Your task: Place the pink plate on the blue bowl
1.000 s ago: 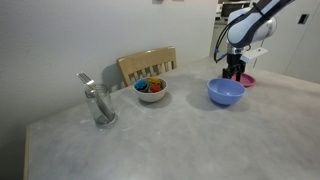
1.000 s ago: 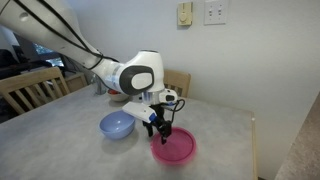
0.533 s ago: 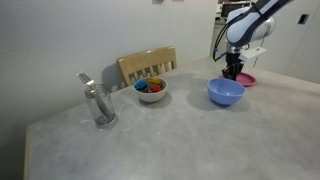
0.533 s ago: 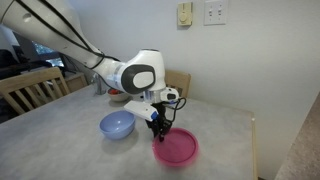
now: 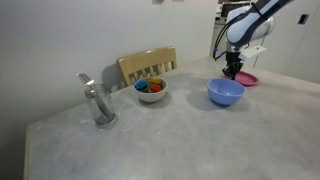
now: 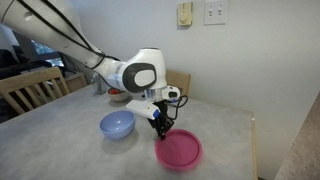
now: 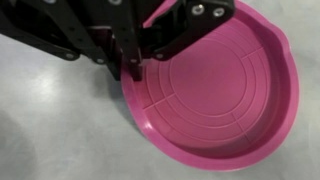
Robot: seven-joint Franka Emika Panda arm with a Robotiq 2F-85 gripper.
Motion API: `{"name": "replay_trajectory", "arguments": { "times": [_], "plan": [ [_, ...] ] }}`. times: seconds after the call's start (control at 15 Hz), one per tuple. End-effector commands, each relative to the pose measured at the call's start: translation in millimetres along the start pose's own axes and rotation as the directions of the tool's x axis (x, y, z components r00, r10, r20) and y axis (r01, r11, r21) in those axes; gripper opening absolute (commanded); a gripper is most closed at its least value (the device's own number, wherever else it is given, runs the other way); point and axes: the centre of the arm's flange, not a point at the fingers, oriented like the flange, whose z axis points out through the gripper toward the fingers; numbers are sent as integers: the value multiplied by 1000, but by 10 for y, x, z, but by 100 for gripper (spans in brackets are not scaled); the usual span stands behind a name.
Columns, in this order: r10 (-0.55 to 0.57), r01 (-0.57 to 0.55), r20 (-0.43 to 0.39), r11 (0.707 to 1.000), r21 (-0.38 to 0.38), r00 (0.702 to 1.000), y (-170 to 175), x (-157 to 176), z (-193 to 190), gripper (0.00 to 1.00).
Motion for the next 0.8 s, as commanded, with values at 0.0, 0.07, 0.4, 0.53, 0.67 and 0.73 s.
{"name": "replay_trajectory", "arguments": {
  "times": [0.0, 0.07, 0.4, 0.53, 0.67, 0.73],
  "plan": [
    [-23, 17, -51, 992, -125, 998, -2, -67, -120, 3],
    [-38, 26, -66, 984, -175, 997, -10, -86, -170, 3],
    [-96, 52, -115, 939, -339, 989, -112, -96, -337, 3],
    [-110, 58, -123, 929, -366, 986, -183, -116, -374, 3],
    [-131, 76, -125, 925, -373, 984, -278, -158, -421, 3],
    [-143, 88, -124, 924, -372, 982, -326, -184, -448, 3]
  ]
}}
